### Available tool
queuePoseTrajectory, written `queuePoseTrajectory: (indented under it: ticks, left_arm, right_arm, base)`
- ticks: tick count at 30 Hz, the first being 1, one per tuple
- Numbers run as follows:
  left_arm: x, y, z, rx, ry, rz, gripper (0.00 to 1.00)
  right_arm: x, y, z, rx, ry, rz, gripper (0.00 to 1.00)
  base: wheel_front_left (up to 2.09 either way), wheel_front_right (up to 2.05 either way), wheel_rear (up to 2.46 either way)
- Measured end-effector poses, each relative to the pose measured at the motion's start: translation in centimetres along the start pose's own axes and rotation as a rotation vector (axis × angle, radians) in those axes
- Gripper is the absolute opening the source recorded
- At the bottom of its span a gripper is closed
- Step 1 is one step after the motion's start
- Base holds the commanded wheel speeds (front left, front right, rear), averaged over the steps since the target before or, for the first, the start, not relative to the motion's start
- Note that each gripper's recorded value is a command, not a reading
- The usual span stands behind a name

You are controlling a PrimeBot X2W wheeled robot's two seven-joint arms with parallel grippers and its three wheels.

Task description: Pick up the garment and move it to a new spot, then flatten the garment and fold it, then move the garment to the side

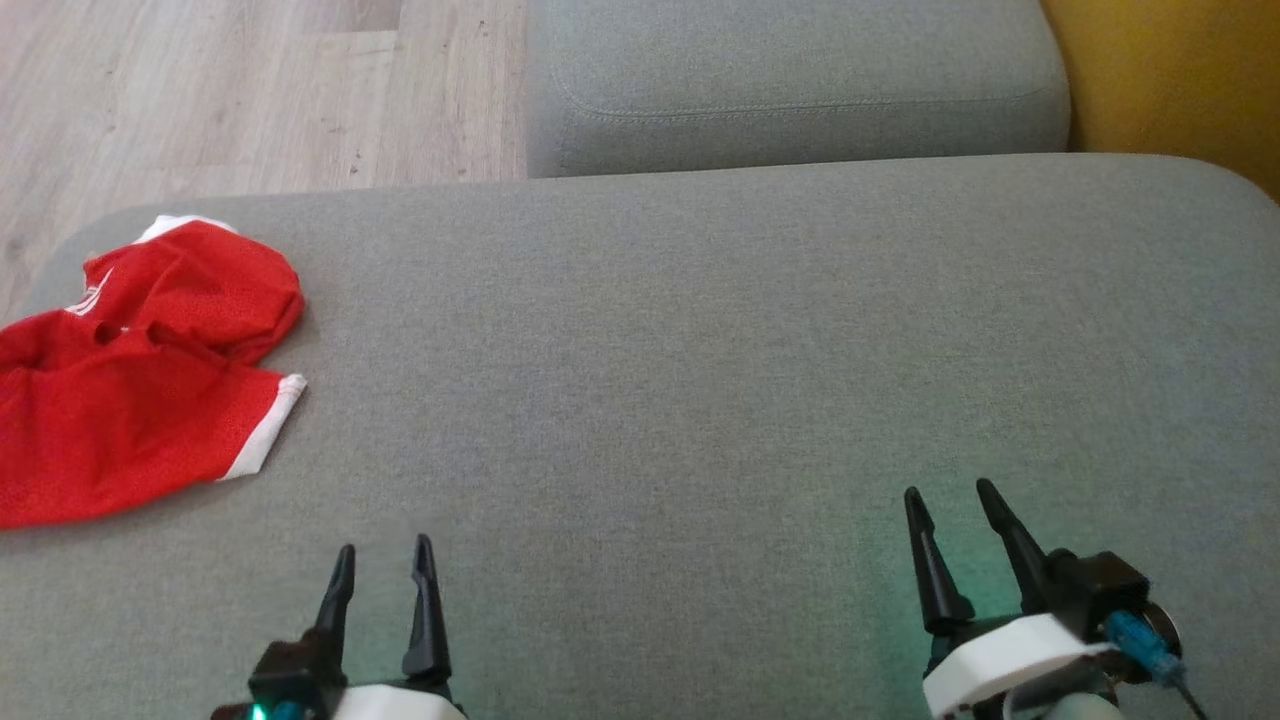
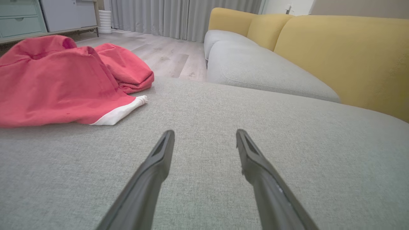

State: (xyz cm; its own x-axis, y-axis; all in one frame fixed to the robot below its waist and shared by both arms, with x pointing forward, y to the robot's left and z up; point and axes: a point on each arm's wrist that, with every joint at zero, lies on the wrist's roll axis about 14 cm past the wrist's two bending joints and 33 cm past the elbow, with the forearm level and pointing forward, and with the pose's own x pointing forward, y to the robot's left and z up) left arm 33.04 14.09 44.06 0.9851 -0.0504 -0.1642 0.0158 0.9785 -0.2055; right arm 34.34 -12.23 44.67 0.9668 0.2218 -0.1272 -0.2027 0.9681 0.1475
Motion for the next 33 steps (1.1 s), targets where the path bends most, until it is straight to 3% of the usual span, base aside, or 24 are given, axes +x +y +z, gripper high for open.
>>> queuePoseTrajectory:
  ticks: [13,33]
  left_arm:
    - [-0.2,-0.3,0.0,0.125,-0.016,-0.011,1.00]
    - [-0.7,0.0,-1.0,0.120,0.017,-0.002,1.00]
  right_arm:
    - [0.0,0.9,-0.3,-0.148,-0.001,0.049,1.00]
    - [0.0,0.9,-0.4,-0.155,0.001,0.050,1.00]
  base:
    - [0.00,0.00,0.00]
    - [0.00,0.00,0.00]
